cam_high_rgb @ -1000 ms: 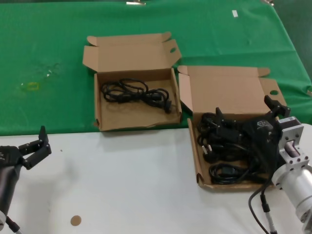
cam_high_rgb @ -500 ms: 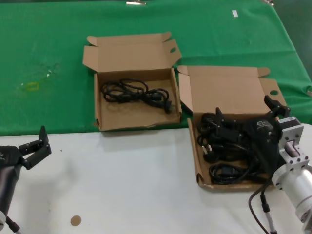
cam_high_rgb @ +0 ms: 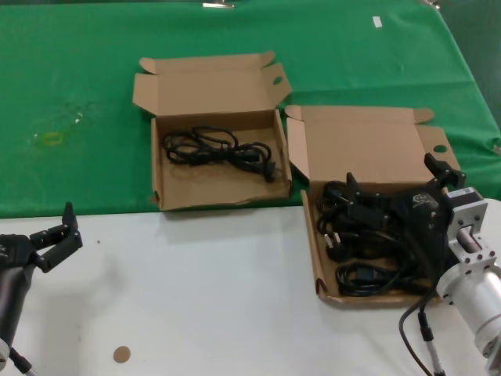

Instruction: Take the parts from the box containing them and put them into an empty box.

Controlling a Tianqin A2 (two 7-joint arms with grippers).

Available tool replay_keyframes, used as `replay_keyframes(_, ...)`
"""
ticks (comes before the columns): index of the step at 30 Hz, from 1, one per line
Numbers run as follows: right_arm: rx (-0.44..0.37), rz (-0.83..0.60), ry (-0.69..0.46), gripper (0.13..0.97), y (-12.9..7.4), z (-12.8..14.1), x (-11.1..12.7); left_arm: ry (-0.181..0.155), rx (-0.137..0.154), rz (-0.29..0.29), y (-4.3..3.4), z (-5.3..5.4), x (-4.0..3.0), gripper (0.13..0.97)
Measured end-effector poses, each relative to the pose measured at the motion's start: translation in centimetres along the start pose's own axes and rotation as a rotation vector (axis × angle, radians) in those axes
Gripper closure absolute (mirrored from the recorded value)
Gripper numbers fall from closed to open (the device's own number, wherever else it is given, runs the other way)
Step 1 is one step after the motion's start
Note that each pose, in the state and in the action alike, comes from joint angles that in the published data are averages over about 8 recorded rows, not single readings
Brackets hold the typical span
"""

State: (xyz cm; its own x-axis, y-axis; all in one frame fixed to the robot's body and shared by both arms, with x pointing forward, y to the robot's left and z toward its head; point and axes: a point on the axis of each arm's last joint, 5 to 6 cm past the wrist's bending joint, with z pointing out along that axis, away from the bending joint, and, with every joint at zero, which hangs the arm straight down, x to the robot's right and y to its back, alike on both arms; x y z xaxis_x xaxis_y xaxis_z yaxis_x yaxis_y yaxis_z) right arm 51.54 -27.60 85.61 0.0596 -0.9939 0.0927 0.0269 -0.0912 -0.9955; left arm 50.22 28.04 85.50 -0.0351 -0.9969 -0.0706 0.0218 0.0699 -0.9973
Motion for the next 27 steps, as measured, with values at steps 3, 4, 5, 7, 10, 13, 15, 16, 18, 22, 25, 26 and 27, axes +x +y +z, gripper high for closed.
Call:
replay_keyframes(3,0.0,0.0,0.0,0.13,0.0,0.0,0.0,0.0,0.0,0.0,0.0,0.0,0.0,0.132)
replay_keyframes(4,0.0,0.0,0.0,0.13,0.0,0.0,0.0,0.0,0.0,0.0,0.0,0.0,0.0,0.132)
replay_keyframes(5,0.0,0.0,0.0,0.13,0.0,0.0,0.0,0.0,0.0,0.0,0.0,0.0,0.0,0.132)
replay_keyframes(7,0.0,0.0,0.0,0.13,0.0,0.0,0.0,0.0,0.0,0.0,0.0,0.0,0.0,0.132)
replay_keyframes(10,0.0,0.0,0.0,0.13,0.0,0.0,0.0,0.0,0.0,0.0,0.0,0.0,0.0,0.132)
replay_keyframes(13,0.0,0.0,0.0,0.13,0.0,0.0,0.0,0.0,0.0,0.0,0.0,0.0,0.0,0.132)
replay_keyframes(15,0.0,0.0,0.0,0.13,0.0,0.0,0.0,0.0,0.0,0.0,0.0,0.0,0.0,0.132)
replay_keyframes(16,0.0,0.0,0.0,0.13,0.0,0.0,0.0,0.0,0.0,0.0,0.0,0.0,0.0,0.132)
replay_keyframes(18,0.0,0.0,0.0,0.13,0.0,0.0,0.0,0.0,0.0,0.0,0.0,0.0,0.0,0.132)
replay_keyframes(22,0.0,0.0,0.0,0.13,0.0,0.0,0.0,0.0,0.0,0.0,0.0,0.0,0.0,0.132)
replay_keyframes(25,0.0,0.0,0.0,0.13,0.0,0.0,0.0,0.0,0.0,0.0,0.0,0.0,0.0,0.132)
replay_keyframes(26,0.0,0.0,0.0,0.13,0.0,0.0,0.0,0.0,0.0,0.0,0.0,0.0,0.0,0.132)
replay_keyframes(27,0.0,0.0,0.0,0.13,0.0,0.0,0.0,0.0,0.0,0.0,0.0,0.0,0.0,0.132)
